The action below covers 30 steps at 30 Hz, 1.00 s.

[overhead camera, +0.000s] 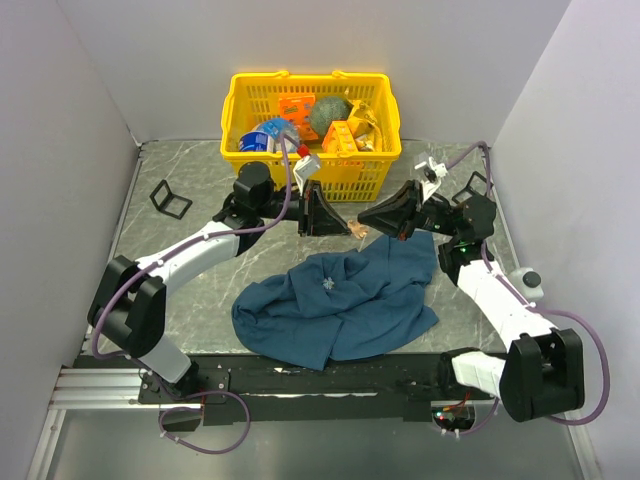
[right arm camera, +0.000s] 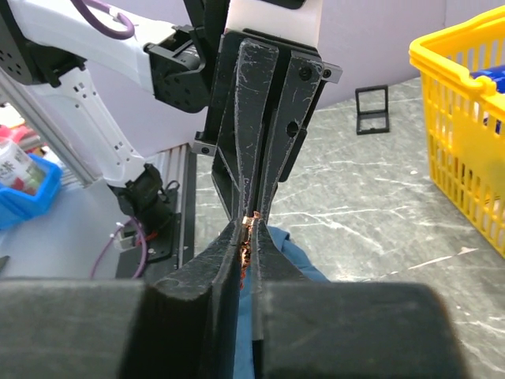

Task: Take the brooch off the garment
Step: Remove the brooch from the clothes, then close the brooch.

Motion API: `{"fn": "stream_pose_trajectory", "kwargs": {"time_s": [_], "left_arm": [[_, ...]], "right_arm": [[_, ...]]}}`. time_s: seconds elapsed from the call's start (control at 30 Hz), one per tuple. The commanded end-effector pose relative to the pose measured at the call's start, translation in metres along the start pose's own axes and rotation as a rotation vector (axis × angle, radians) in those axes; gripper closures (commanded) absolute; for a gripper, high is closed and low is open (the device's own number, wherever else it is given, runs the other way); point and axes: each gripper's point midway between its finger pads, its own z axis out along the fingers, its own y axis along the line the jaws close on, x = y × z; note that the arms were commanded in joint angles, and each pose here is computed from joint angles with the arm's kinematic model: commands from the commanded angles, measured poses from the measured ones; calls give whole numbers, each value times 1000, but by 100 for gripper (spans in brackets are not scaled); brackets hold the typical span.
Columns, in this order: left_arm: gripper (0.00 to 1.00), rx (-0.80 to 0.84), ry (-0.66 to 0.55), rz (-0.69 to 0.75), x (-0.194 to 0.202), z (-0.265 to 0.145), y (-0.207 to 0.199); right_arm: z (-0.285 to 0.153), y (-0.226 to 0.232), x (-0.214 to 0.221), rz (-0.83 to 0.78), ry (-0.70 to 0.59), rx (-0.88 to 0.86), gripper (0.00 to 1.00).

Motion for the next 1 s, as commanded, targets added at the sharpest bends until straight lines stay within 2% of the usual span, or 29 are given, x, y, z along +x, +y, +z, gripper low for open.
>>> {"fn": "stream_pose_trajectory", "kwargs": {"time_s": [0.0,0.1,0.13,0.2,0.23,0.3,0.4,0.67,0.97], "left_arm": [[99,52,-26,92,-16,-1,-21],[99,50,-24,92,-14,-2,-22],[99,51,-22,90,-13,-2,-23],[99,48,-23,95,-12,-3,-24],[99,44,-23,95,-12,-3,-24],[99,39,-24,98,-12,-4,-24],[99,32,-25,102,-10,-5,-24],[99,-40,-37,88,-8,-6,-12],[99,-25,-26,76,-3,-2,-14]], "right_arm": [[1,8,-6,-82,14,-19,82],[1,11,-6,-108,41,-40,63],[0,10,-6,-134,51,-46,52],[-1,12,-4,-133,77,-65,44],[-2,12,-3,-167,85,-74,37],[-3,13,0,-165,104,-70,30],[-5,14,2,-207,104,-67,24],[-6,20,-1,-280,92,-61,17],[-1,15,-13,-223,38,-40,13]]}}
